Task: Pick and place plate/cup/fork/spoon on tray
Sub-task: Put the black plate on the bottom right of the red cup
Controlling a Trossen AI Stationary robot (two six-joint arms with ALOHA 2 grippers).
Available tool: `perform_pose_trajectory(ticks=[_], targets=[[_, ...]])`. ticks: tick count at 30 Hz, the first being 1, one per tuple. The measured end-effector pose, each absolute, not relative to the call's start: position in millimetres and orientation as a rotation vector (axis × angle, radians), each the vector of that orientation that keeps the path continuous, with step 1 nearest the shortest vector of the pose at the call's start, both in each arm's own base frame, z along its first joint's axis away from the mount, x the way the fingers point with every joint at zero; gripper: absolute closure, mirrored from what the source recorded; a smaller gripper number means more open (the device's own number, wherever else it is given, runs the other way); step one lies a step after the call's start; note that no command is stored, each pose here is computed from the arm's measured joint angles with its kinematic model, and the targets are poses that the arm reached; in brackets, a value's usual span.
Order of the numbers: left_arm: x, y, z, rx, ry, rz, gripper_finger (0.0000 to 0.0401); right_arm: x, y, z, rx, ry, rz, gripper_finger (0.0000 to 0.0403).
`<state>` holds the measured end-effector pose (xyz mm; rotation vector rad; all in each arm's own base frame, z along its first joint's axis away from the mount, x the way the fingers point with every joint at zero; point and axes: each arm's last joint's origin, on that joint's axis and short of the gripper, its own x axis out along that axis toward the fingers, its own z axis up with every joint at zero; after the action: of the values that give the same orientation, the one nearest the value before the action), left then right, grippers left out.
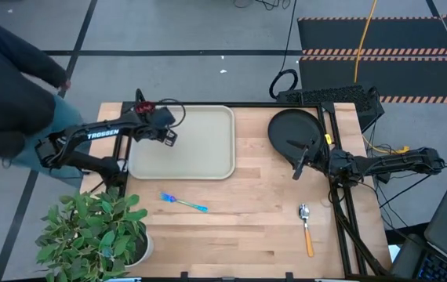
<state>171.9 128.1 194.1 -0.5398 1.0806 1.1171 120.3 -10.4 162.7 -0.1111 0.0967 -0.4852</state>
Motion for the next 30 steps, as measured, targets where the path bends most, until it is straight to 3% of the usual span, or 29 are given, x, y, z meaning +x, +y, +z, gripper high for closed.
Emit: perform_pose_trajectory(ticks=[8,19,22,30], targets=[[195,85,215,-0.511,0.908,0.927,0.0279,120,-10,166,-0.102,0.066,-0.487,0.0172],[254,24,265,-0.234,0.21,0.451,0.0279,120,-8,190,-0.036,-0.193,-0.417,0.0172],[254,15,266,-0.177,0.112,0.399,0.0279,124,-10,173,-0.093,0.132,-0.454,0.0173],[252,11,268,-0.111,-0.023,0.371,0.0279,143,-19,236,-0.041,0.598,-0.548,0.0187]])
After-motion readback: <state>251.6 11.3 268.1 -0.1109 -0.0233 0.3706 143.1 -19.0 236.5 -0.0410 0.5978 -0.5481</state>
